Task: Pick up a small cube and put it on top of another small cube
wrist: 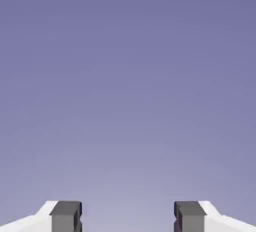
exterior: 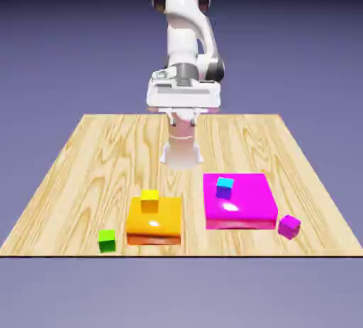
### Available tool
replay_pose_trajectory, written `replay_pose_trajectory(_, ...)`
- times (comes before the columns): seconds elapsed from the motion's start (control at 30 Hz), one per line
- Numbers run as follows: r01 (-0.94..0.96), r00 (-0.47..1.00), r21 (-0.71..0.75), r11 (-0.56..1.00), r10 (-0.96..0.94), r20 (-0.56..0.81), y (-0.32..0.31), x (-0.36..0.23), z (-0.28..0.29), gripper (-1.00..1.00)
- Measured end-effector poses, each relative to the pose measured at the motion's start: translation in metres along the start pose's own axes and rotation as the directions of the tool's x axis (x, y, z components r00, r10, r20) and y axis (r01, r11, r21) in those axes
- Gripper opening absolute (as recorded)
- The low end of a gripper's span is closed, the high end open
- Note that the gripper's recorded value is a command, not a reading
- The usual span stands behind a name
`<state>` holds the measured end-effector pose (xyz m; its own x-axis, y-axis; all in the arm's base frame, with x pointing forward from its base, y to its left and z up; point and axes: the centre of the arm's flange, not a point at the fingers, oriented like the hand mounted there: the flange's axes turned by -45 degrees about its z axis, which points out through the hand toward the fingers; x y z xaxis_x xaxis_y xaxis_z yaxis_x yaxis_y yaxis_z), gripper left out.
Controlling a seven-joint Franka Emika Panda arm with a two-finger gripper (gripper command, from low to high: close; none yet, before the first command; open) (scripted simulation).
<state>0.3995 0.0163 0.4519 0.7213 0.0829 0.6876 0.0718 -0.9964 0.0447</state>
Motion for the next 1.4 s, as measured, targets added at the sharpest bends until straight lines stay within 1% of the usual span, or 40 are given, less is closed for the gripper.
replay_pose_trajectory(0.3, 0.205, 0.942, 0.115, 0.972, -0.228, 0.246, -0.098, 0.006, 0.089, 0.0)
replay_pose_trajectory(0.6, 0.358, 0.787, 0.277, 0.892, -0.447, 0.425, -0.212, -0.03, 0.169, 0.0)
replay_pose_trajectory(0.93, 0.437, 0.559, 0.462, 0.772, -0.636, 0.533, -0.335, -0.111, 0.23, 0.0)
replay_pose_trajectory(0.97, 0.437, 0.559, 0.462, 0.772, -0.636, 0.533, -0.335, -0.111, 0.23, 0.0)
replay_pose_trajectory(1.1, 0.437, 0.559, 0.462, 0.772, -0.635, 0.533, -0.337, -0.156, 0.277, 0.0)
replay_pose_trajectory(1.13, 0.437, 0.559, 0.462, 0.772, -0.636, 0.533, -0.337, -0.16, 0.28, -1.0)
replay_pose_trajectory(1.2, 0.437, 0.559, 0.462, 0.772, -0.636, 0.533, -0.337, -0.16, 0.28, -1.0)
replay_pose_trajectory(1.33, 0.436, 0.559, 0.463, 0.772, -0.635, 0.533, -0.335, -0.114, 0.234, -1.0)
replay_pose_trajectory(1.4, 0.435, 0.599, 0.435, 0.789, -0.614, 0.514, -0.328, -0.086, 0.214, -1.0)
